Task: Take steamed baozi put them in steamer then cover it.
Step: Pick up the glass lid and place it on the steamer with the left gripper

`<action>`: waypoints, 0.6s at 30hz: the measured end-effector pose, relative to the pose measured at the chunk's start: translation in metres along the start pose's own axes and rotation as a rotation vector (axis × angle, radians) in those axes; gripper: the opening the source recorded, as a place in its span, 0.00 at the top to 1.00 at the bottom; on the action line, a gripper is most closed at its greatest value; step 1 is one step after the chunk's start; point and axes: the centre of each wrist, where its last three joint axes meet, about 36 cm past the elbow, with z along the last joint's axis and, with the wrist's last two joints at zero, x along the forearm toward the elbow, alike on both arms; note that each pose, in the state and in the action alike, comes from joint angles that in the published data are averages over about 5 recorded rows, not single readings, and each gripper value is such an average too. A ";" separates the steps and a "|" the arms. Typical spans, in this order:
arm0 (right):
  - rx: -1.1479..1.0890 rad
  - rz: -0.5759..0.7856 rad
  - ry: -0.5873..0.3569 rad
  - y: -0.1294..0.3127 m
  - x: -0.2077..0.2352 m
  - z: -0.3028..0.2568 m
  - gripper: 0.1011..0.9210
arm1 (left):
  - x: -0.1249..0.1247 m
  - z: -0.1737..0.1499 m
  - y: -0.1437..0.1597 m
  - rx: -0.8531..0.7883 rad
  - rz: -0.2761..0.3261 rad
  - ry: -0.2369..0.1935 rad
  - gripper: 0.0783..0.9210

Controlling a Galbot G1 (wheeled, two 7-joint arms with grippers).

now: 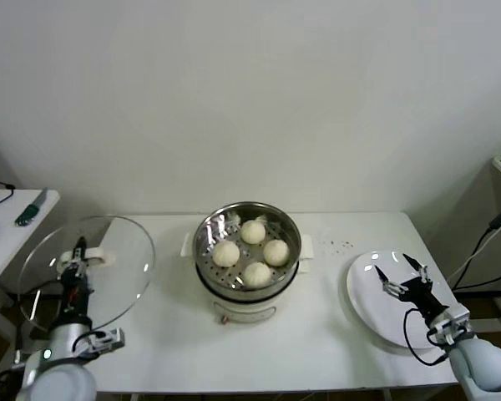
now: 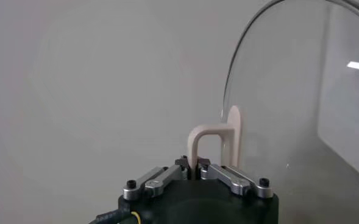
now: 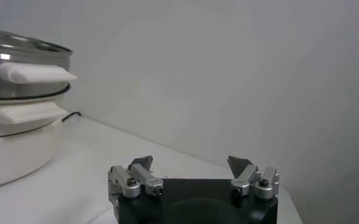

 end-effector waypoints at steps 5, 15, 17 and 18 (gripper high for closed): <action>0.011 -0.004 0.007 0.000 -0.008 -0.002 0.12 | -0.010 -0.016 0.020 0.005 -0.010 -0.045 0.92; 0.034 -0.007 0.029 -0.001 -0.016 0.003 0.12 | -0.014 -0.071 0.040 0.030 0.029 -0.147 0.92; 0.037 -0.005 0.034 -0.001 -0.016 0.004 0.12 | -0.015 -0.084 0.041 0.039 0.043 -0.165 0.92; 0.039 -0.005 0.037 -0.001 -0.016 0.004 0.12 | -0.015 -0.090 0.041 0.043 0.050 -0.174 0.92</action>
